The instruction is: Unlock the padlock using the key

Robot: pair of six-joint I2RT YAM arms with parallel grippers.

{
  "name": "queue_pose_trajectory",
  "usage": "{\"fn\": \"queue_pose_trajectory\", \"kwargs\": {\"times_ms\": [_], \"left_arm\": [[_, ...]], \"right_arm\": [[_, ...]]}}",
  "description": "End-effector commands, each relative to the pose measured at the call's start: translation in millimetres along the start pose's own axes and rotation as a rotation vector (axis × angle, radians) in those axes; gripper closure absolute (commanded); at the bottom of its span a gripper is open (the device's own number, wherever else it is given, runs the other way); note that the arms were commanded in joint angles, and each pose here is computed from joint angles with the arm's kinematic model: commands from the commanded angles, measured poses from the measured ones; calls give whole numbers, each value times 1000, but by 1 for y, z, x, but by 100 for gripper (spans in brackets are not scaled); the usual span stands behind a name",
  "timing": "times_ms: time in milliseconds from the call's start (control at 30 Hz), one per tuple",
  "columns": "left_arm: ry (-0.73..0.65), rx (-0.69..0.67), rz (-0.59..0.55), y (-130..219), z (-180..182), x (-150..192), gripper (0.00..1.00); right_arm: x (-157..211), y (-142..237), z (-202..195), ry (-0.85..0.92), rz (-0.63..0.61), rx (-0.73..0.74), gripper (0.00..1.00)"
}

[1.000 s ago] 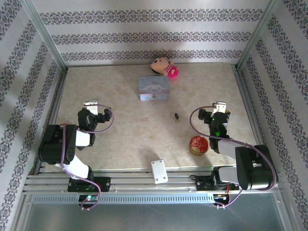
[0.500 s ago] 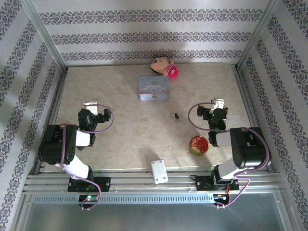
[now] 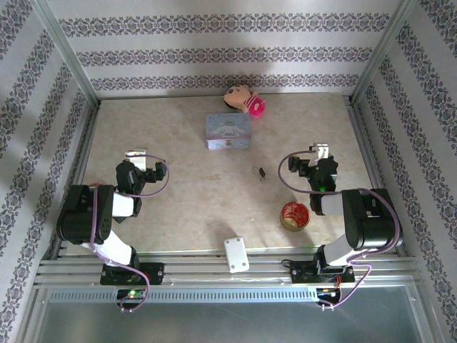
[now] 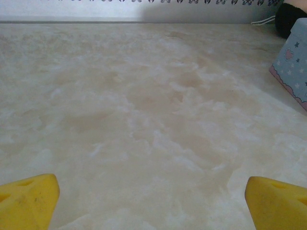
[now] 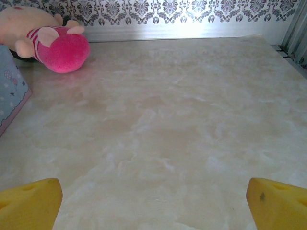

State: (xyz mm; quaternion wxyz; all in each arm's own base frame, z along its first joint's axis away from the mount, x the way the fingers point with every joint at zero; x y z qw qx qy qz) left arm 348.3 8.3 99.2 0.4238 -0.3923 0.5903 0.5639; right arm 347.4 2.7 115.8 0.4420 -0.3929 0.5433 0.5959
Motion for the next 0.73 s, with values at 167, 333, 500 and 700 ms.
{"fn": "queue_pose_trajectory", "kwargs": {"times_ms": [167, 333, 500, 700], "left_arm": [[-26, 37, -18, -1, -7, -7, 1], [-27, 39, -16, -1, -7, -7, 1], [-26, 38, -15, -1, -7, -7, 1], [-20, 21, -12, -2, -5, -7, 1]], "right_arm": [[-7, -2, 1, 7, -21, -15, 2], [-7, -2, 1, 6, -20, -15, 2], [-7, -2, 1, 7, -20, -15, 2], [-7, -2, 1, 7, -20, -15, 2]]}}
Point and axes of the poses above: each hand's point on the last joint's axis, 136 mm out from that joint toward the fingers, its own y axis back along the fingers, its own z axis along the line the jaws close on, x = y × z, the point moved 5 cm from there along y, back along the fingers, and after that the axes turned 3 degrees about -y, right-handed, at the moved point
